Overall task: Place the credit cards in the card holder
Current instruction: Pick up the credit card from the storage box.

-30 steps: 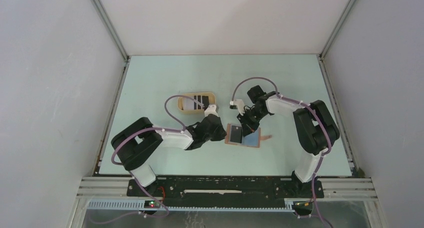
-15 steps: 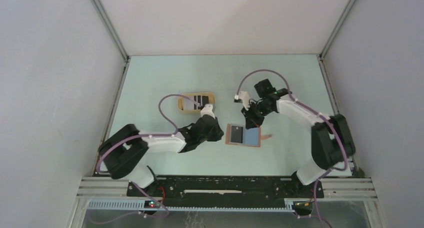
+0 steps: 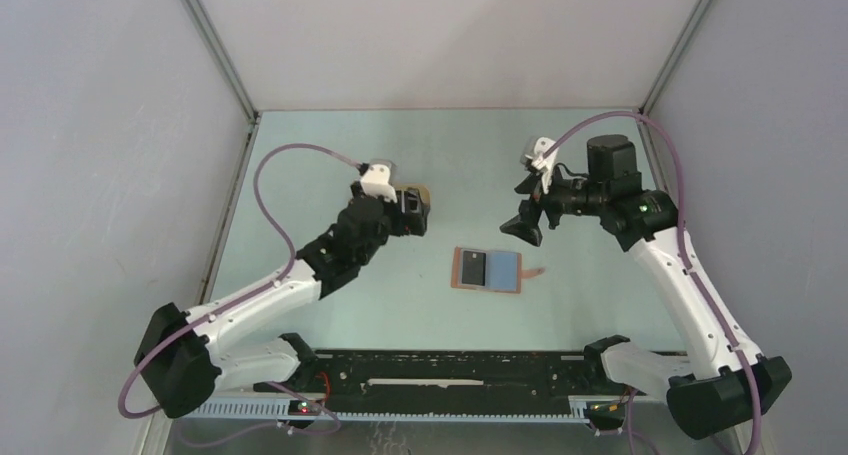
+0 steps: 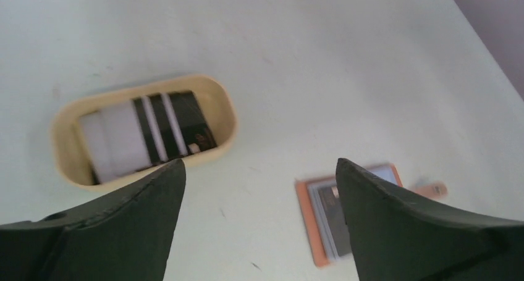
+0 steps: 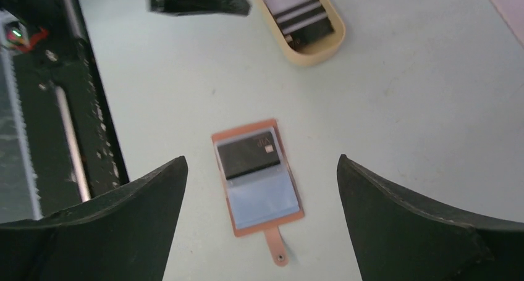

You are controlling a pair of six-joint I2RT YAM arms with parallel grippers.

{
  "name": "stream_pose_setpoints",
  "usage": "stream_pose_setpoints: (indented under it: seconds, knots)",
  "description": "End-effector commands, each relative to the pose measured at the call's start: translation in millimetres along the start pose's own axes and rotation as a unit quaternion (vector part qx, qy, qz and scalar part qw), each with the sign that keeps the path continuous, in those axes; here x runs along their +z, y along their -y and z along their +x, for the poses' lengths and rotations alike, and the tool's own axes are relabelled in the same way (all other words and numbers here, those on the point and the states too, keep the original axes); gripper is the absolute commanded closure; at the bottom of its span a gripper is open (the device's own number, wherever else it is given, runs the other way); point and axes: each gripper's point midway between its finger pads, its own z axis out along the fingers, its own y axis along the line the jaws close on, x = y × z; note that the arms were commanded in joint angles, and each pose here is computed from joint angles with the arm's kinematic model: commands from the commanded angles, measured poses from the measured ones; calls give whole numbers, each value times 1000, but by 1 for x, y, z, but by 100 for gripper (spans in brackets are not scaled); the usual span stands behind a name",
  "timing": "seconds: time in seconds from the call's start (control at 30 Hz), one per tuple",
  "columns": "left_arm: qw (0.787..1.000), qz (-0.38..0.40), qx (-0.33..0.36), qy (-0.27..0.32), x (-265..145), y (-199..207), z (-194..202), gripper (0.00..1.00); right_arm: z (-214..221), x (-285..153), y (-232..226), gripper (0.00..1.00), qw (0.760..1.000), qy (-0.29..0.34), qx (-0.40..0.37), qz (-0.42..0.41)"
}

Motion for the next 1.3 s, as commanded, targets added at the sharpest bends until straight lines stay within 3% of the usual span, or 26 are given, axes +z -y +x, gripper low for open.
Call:
stream_pose_setpoints:
  seconds: [0.0, 0.17, 0.4, 0.77, 1.0, 1.1, 1.27]
  knots:
    - [998, -51, 29, 5, 13, -41, -44, 0, -22, -4, -17, 0, 992, 59, 71, -82]
    - [981, -144, 67, -106, 40, -94, -42, 0, 0, 18, -12, 1, 983, 38, 139, -116]
    - [950, -201, 114, -209, 81, -108, -33, 7, 27, 47, -6, 2, 978, -1, 176, -111]
    - [945, -190, 12, -265, 124, -94, -10, 17, 51, 57, 8, 3, 969, -23, 220, -114]
    - [911, -267, 19, -314, 133, -115, 14, 22, 62, 59, 15, 4, 965, -29, 234, -116]
    - [918, -256, 9, -303, 144, -110, 12, 22, 64, 59, 16, 4, 963, -32, 241, -119]
    - [912, -251, 15, -324, 147, -111, 18, 20, 65, 55, 20, 5, 956, -22, 262, -130]
